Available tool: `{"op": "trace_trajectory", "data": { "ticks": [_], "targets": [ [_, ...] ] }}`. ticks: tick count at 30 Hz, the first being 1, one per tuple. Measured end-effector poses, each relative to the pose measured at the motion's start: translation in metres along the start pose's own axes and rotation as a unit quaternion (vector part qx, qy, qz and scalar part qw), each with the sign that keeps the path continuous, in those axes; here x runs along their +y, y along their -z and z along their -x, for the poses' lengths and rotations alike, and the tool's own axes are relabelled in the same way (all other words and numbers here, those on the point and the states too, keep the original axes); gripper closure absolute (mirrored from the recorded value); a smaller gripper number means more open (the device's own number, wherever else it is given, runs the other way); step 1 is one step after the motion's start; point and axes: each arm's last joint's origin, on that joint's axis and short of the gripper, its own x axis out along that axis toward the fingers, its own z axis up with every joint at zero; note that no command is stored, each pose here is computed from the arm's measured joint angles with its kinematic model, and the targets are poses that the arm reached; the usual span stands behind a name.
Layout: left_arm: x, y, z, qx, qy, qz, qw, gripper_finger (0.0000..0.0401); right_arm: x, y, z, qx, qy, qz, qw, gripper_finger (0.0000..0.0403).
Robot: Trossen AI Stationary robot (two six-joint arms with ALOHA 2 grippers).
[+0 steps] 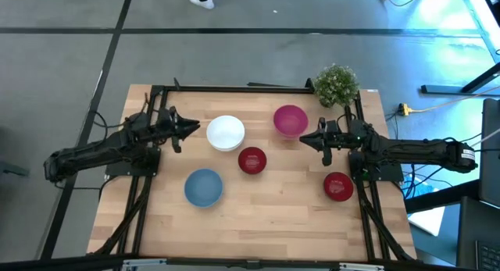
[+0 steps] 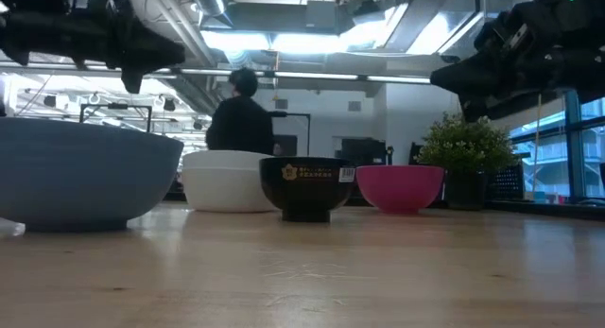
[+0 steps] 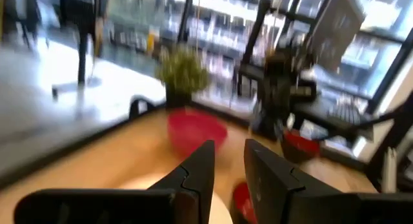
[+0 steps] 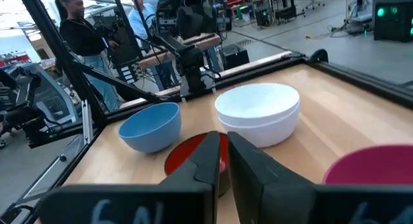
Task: Nest bowls inside each other
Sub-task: Stack the blue bowl into the white bowl
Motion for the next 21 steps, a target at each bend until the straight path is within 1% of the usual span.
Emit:
{"op": "trace_trajectory", "data": {
  "ticks": [3,7,10,15,18,21],
  "targets": [
    [-0.003,0.0,-0.003,0.052,-0.001,0.018,0.998,0.0321,0.001,-0.004,-0.001,-0.005,-0.002,0.006,1.0,0.0369],
    [-0.011,-0.006,-0.01,0.073,0.015,0.021,0.997,0.032,0.001,-0.005,-0.001,-0.005,-0.002,0.007,1.0,0.0369],
    [-0.014,-0.007,-0.016,0.105,0.003,0.022,0.994,0.0312,0.001,-0.005,-0.001,-0.002,-0.001,0.005,1.0,0.0369],
    [-0.012,-0.001,-0.025,0.164,-0.037,0.029,0.985,0.0282,0.001,-0.004,-0.001,0.0,-0.001,0.002,1.0,0.0369],
    [-0.011,0.002,-0.028,0.177,-0.042,0.03,0.983,0.027,0.001,-0.004,-0.001,0.0,-0.001,-0.005,1.0,0.0369],
    [-0.011,0.005,-0.03,0.194,-0.039,0.044,0.979,0.0269,0.001,-0.004,-0.001,0.0,-0.001,-0.013,1.0,0.0369]
  ]
}}
